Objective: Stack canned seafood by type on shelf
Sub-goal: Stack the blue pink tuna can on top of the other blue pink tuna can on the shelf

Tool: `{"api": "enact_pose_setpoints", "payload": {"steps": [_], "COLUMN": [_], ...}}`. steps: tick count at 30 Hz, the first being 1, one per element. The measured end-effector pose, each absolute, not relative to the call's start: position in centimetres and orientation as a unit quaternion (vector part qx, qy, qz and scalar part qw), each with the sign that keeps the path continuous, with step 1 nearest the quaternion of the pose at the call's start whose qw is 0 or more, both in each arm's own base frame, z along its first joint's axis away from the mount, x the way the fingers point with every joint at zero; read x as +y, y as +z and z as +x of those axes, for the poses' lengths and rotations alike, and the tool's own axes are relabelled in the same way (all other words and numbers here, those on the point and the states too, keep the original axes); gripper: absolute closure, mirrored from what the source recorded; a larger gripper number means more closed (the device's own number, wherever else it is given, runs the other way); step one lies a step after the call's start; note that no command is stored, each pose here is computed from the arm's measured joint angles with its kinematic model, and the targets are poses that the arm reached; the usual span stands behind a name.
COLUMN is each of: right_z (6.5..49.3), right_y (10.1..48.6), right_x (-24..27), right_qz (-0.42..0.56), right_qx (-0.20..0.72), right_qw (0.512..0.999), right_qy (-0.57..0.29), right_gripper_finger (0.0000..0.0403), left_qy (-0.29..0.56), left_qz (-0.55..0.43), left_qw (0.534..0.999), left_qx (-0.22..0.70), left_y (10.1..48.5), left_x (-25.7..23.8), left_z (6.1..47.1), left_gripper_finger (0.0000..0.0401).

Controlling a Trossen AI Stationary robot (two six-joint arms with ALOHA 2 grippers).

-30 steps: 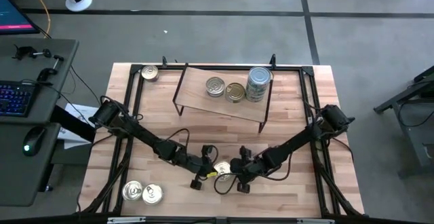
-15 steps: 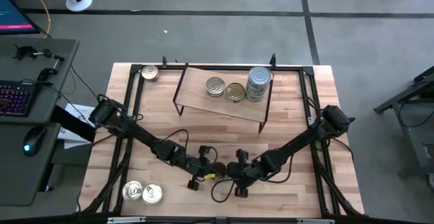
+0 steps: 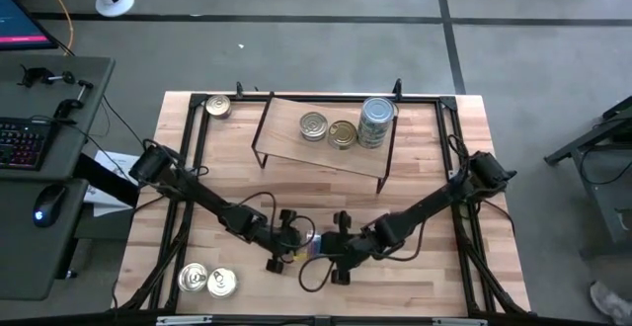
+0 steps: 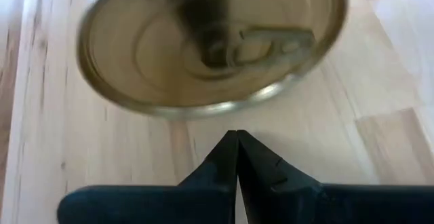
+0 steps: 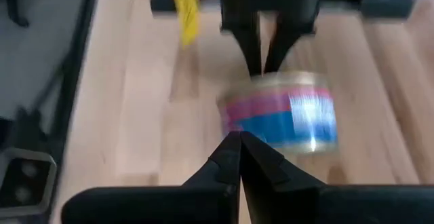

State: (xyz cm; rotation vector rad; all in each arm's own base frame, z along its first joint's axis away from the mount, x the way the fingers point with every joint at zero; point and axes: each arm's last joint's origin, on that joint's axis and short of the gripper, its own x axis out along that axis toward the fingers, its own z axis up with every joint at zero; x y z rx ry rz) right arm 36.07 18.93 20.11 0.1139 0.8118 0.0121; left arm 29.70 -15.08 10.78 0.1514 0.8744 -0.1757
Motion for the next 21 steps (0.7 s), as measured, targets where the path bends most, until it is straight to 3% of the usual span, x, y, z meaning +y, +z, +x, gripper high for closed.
{"api": "enact_pose_setpoints", "payload": {"steps": [7, 13, 16, 21], "right_z": [37.1, 38.2, 38.7, 38.8], "right_y": [24.1, 25.7, 25.6, 25.8], "right_x": [19.2, 17.6, 16.6, 16.7], "right_qz": [0.097, 0.263, 0.345, 0.409], "right_qx": [0.383, 0.374, 0.365, 0.328], "right_qw": [0.919, 0.886, 0.858, 0.837], "right_qy": [-0.005, -0.076, -0.11, -0.156], "right_gripper_finger": [0.0403, 0.0396, 0.0361, 0.0252], "left_qy": [-0.062, -0.01, 0.006, 0.013], "left_qz": [0.057, 0.036, 0.022, 0.004], "left_qw": [0.906, 0.928, 0.936, 0.943], "left_qx": [0.416, 0.37, 0.351, 0.332], "left_y": [13.3, 15.9, 16.6, 17.3], "left_x": [-13.1, -9.4, -8.0, -6.9], "left_z": [27.0, 23.8, 22.7, 22.3], "left_gripper_finger": [0.0401, 0.0401, 0.0401, 0.0401]}}
